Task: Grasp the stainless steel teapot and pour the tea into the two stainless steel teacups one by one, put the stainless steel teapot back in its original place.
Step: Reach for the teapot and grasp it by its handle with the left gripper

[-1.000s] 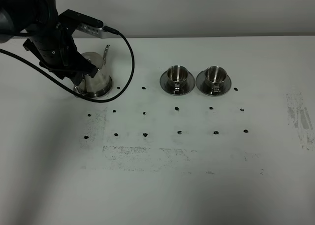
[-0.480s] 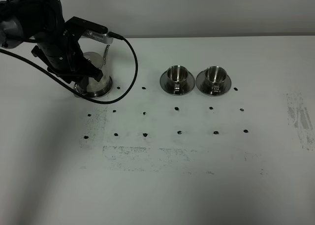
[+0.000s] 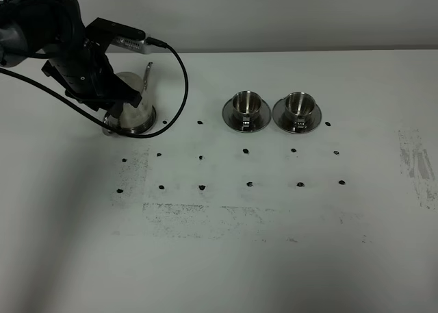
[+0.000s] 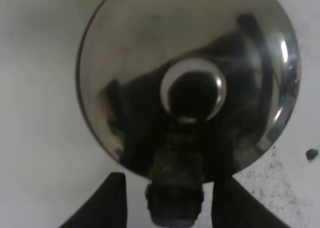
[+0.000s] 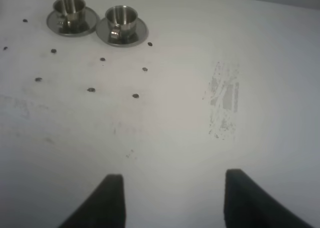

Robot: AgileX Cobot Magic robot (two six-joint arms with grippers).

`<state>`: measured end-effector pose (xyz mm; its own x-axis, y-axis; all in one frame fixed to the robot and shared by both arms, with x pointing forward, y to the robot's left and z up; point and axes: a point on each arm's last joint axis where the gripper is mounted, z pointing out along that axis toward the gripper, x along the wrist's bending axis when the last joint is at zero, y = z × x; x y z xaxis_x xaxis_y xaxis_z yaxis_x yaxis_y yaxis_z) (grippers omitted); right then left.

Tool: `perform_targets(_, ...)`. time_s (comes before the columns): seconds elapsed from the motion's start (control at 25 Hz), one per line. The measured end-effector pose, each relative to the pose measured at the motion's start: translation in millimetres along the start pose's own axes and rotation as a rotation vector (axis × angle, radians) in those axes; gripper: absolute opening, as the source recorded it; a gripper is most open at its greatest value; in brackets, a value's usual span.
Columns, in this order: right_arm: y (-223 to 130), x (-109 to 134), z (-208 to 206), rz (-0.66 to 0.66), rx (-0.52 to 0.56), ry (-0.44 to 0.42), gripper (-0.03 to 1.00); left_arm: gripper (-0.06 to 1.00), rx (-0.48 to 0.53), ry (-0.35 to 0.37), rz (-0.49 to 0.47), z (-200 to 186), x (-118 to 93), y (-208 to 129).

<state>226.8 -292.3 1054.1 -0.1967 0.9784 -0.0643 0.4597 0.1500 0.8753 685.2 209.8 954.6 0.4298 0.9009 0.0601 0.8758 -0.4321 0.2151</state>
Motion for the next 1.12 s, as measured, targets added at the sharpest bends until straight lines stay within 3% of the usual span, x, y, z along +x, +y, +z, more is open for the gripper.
perform_targets(0.56,0,0,0,0.000,0.000,0.000,0.47,0.39,-0.004,-0.023,-0.016,16,-2,2)
perform_targets(0.64,0,0,0,0.000,0.000,0.000,0.47,0.36,-0.008,-0.029,-0.021,16,-2,2)
perform_targets(0.76,0,0,0,0.000,0.000,0.000,0.47,0.20,-0.011,-0.037,-0.027,16,-3,2)
perform_targets(1.12,0,0,0,0.000,0.000,0.000,0.47,0.20,-0.015,-0.037,-0.005,15,-3,3)
